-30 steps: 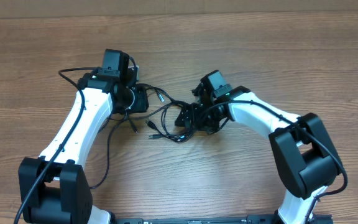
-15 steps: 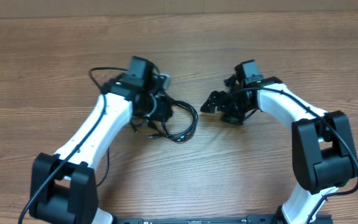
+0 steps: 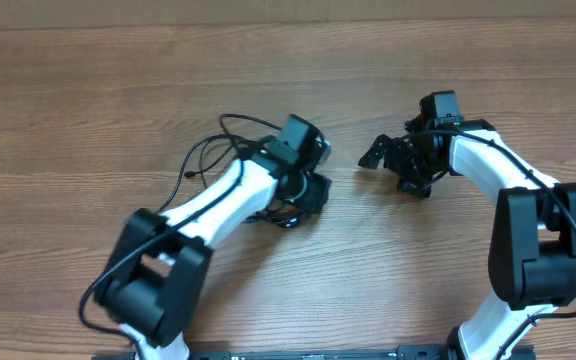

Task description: Untangle cables

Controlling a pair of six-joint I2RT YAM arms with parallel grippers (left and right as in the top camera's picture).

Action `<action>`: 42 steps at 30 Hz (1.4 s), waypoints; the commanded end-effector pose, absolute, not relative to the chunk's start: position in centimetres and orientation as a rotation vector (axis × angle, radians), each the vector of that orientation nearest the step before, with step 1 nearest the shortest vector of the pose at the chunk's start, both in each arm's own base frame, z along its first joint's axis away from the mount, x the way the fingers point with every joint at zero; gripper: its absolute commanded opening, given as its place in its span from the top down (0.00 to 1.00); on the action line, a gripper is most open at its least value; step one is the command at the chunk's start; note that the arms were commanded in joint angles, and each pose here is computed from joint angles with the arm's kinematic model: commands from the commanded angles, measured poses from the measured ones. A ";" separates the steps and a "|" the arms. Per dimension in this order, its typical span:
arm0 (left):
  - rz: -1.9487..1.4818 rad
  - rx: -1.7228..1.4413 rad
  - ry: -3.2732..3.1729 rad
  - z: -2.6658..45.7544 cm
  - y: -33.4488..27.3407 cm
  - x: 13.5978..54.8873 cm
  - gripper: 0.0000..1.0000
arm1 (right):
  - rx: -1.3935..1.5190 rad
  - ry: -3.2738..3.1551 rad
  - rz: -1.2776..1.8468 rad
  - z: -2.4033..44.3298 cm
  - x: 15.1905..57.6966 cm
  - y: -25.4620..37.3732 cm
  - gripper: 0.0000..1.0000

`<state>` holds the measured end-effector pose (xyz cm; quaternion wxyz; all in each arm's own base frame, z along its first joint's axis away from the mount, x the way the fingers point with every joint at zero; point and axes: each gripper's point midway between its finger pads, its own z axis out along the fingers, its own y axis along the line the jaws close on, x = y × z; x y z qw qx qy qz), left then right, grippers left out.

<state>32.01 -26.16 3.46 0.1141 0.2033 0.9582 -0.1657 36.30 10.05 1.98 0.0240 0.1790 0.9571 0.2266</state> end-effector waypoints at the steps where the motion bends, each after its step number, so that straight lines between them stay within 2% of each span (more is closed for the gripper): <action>1: -0.428 0.589 2.848 1.5 -26.3 31.5 0.41 | 0.549 2.968 0.624 2.0 36.1 9.5 0.00; 4: -0.425 0.592 2.846 1.5 -26.3 31.4 0.75 | 0.537 2.975 0.621 1.7 35.8 9.8 0.00; 8: -0.400 0.550 2.846 2.9 -25.1 32.1 0.87 | 0.536 2.989 0.619 1.3 35.3 10.0 0.00; 11: -0.389 0.503 2.867 4.6 -23.7 32.4 0.90 | 0.542 3.001 0.621 1.0 34.8 10.0 0.00; 13: -0.450 0.540 2.844 6.3 -23.5 32.6 0.90 | 0.543 3.008 0.643 0.9 34.5 10.2 0.00; 17: -0.708 0.751 2.718 9.7 -24.2 32.1 0.75 | 0.535 3.012 0.771 1.3 34.1 11.5 0.00; 18: -0.775 0.781 2.686 10.5 -24.1 32.0 0.76 | 0.530 3.010 0.805 1.5 34.0 11.8 0.00; 21: -0.981 0.833 2.601 12.3 -23.6 31.7 0.92 | 0.462 2.977 0.980 2.6 34.1 13.5 0.00; 24: -1.102 0.846 2.545 13.2 -22.4 31.7 0.96 | 0.433 2.946 1.088 3.4 34.3 14.5 0.00; 29: -0.983 0.734 2.623 12.1 -18.8 33.2 0.87 | 0.391 2.907 1.205 4.3 34.4 15.7 0.01; 35: -0.737 0.565 2.755 10.3 -16.3 34.5 0.85 | 0.311 2.922 1.210 4.4 33.9 17.4 0.09; 37: -0.686 0.503 2.776 10.1 -15.7 35.0 0.74 | 0.263 2.925 1.213 4.4 33.6 18.4 0.09; 41: -0.562 0.347 2.812 9.5 -14.4 36.0 0.71 | 0.176 2.929 1.224 4.6 33.0 20.7 0.08; 42: -0.539 0.306 2.820 9.5 -14.0 36.2 0.65 | 0.170 2.934 1.223 4.6 32.8 21.2 0.08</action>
